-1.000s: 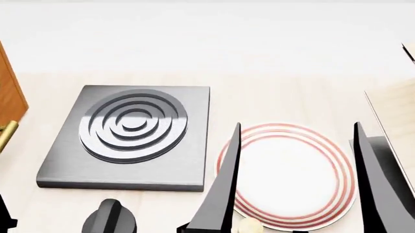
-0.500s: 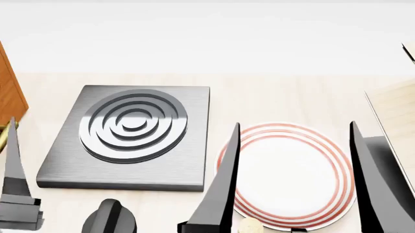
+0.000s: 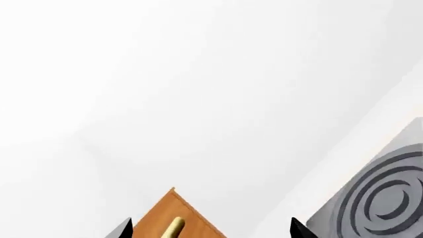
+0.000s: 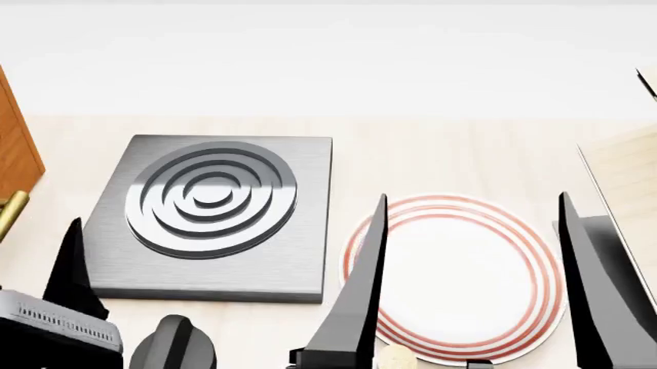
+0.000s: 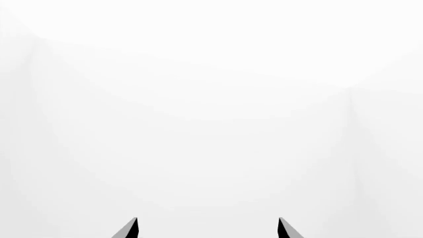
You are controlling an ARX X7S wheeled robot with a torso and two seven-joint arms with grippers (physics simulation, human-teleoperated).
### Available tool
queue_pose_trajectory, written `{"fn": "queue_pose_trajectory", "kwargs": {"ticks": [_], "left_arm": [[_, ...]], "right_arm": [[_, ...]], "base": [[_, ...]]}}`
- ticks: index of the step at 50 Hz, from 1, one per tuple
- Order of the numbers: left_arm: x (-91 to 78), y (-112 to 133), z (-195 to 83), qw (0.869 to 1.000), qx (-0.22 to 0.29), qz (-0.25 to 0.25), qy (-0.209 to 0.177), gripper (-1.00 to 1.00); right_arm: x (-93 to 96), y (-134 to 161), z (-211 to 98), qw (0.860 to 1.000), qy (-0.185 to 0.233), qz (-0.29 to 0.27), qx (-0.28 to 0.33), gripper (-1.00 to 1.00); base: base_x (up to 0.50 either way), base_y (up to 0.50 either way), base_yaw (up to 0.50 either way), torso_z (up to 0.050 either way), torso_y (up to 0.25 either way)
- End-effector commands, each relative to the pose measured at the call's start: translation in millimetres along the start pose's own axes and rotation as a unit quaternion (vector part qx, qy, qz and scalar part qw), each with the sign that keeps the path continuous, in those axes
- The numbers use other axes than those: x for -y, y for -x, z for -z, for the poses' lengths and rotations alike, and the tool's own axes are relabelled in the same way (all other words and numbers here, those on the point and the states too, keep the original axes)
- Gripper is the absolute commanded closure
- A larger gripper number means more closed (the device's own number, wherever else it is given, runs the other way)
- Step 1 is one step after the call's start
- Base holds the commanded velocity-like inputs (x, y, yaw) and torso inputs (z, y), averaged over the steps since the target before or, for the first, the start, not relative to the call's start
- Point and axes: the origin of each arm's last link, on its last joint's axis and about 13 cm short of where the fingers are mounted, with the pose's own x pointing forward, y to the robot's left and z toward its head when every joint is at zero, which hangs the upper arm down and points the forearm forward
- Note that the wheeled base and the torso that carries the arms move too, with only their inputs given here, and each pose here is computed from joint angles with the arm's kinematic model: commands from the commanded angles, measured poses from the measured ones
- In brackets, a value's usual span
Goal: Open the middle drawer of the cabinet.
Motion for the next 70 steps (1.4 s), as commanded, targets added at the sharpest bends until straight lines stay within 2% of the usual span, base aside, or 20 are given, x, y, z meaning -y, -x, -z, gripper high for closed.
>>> {"fn": "queue_pose_trajectory", "kwargs": {"ticks": [1,11,20,38,56,70], "left_arm": [[10.6,-22.7,30.0,0.995,-0.043,0.031,-0.085,-1.0],[16.7,-42.1,47.9,0.986,-0.071,0.051,-0.142,-1.0],[21.1,-54.7,66.6,0.977,-0.111,0.071,-0.165,-1.0],[18.3,-70.9,89.8,0.968,-0.177,0.068,-0.163,-1.0],[17.5,-81.7,106.8,0.958,-0.215,0.065,-0.176,-1.0],[17.2,-88.1,106.7,0.956,-0.222,0.068,-0.181,-1.0]], "right_arm": [[0.2,0.1,0.2,1.0,0.0,-0.001,-0.001,-1.0],[0.3,-0.1,0.3,1.0,0.0,-0.003,-0.002,-1.0],[0.3,0.3,0.4,1.0,0.0,-0.003,-0.002,-1.0],[-0.6,-0.7,0.5,1.0,-0.001,-0.007,-0.005,-1.0],[-0.7,-0.9,0.4,1.0,-0.001,-0.009,-0.005,-1.0],[-0.7,-0.5,0.4,1.0,-0.003,-0.01,-0.004,-1.0]], "base": [[0.0,0.0,0.0,0.0,0.0],[0.0,0.0,0.0,0.0,0.0],[0.0,0.0,0.0,0.0,0.0],[0.0,0.0,0.0,0.0,0.0],[0.0,0.0,0.0,0.0,0.0],[0.0,0.0,0.0,0.0,0.0]]}}
